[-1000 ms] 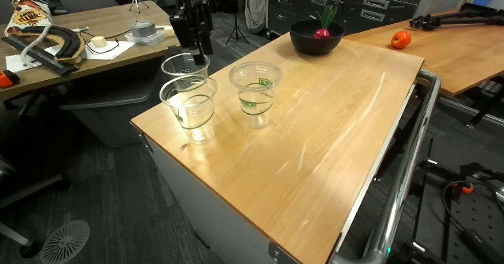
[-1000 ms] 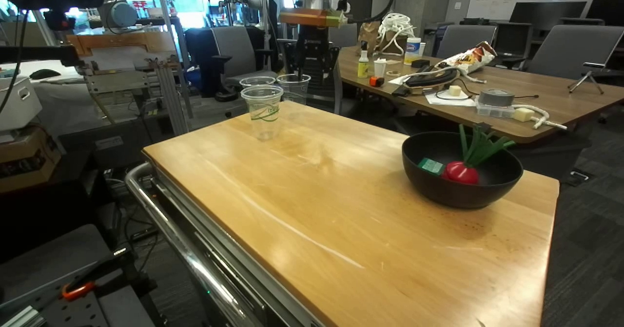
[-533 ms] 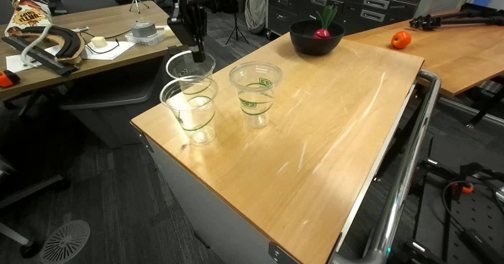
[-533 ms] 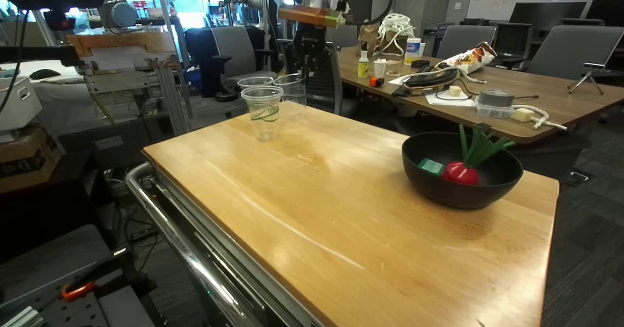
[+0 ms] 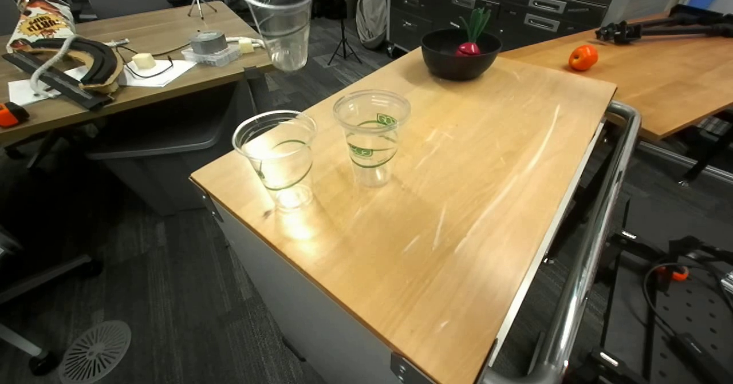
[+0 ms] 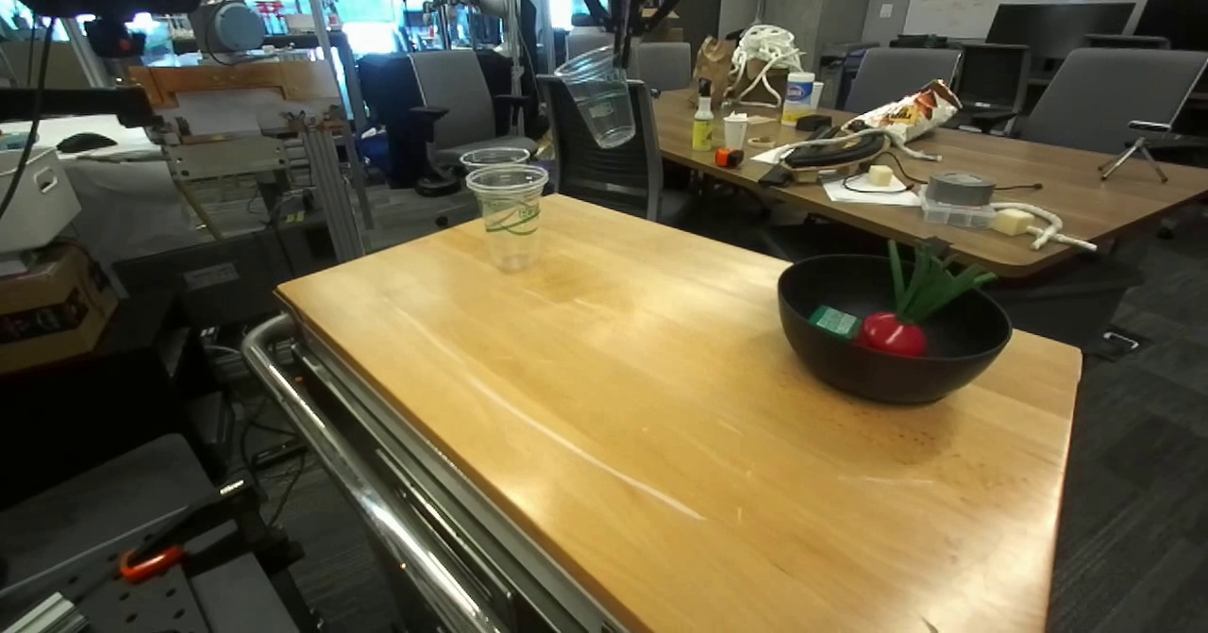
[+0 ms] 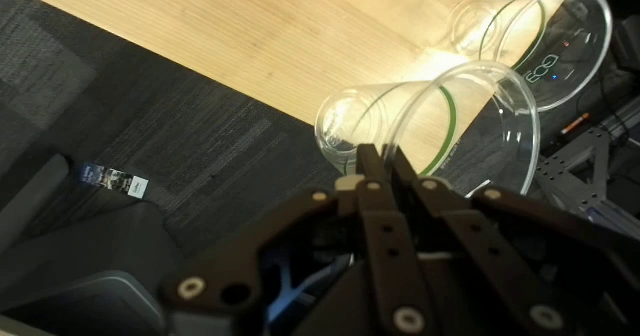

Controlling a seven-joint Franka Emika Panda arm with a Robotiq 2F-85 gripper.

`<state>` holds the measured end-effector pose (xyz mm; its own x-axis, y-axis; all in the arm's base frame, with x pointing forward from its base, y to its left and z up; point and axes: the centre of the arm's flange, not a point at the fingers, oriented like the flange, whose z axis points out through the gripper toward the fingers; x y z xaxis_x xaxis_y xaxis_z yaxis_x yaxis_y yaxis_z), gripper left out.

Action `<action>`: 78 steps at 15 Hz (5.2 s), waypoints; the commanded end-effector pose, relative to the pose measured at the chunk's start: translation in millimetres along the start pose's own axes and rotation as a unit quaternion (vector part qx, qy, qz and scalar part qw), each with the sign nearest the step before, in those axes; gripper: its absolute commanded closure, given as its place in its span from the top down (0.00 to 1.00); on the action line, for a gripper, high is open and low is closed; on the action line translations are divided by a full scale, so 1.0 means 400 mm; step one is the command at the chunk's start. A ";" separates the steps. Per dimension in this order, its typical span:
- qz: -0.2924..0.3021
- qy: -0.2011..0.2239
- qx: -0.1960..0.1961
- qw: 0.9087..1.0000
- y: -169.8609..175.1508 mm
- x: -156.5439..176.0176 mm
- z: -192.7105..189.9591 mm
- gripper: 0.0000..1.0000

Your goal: Put the red object and the green building block in the black bowl then stack the four plastic cups together

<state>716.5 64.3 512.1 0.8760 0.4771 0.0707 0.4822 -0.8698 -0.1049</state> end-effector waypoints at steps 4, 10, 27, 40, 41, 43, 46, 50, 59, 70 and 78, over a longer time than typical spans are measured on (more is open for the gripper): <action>-0.094 -0.043 0.083 0.991 -0.074 -0.278 -0.187 0.02; -0.134 -0.119 0.131 0.975 -0.141 -0.307 -0.063 0.02; -0.136 -0.102 0.137 0.976 -0.145 -0.187 0.064 0.02; -0.104 -0.124 0.092 0.983 -0.074 -0.142 0.120 0.46; -0.107 -0.125 0.088 0.982 -0.080 -0.149 0.107 0.55; -0.115 -0.106 0.079 0.984 -0.096 -0.154 0.071 0.69; -0.129 -0.025 0.045 0.990 -0.131 -0.116 0.018 0.92; -0.143 0.006 -0.035 0.989 -0.167 -0.007 0.050 1.00; -0.145 -0.018 -0.017 0.989 -0.155 -0.033 0.084 1.00; -0.190 -0.108 -0.001 0.976 -0.245 0.044 0.401 0.92; -0.204 -0.099 0.029 0.973 -0.264 0.043 0.397 0.20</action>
<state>679.8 178.8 353.4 0.6070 0.7875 -0.1071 0.7742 -0.6163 -0.1441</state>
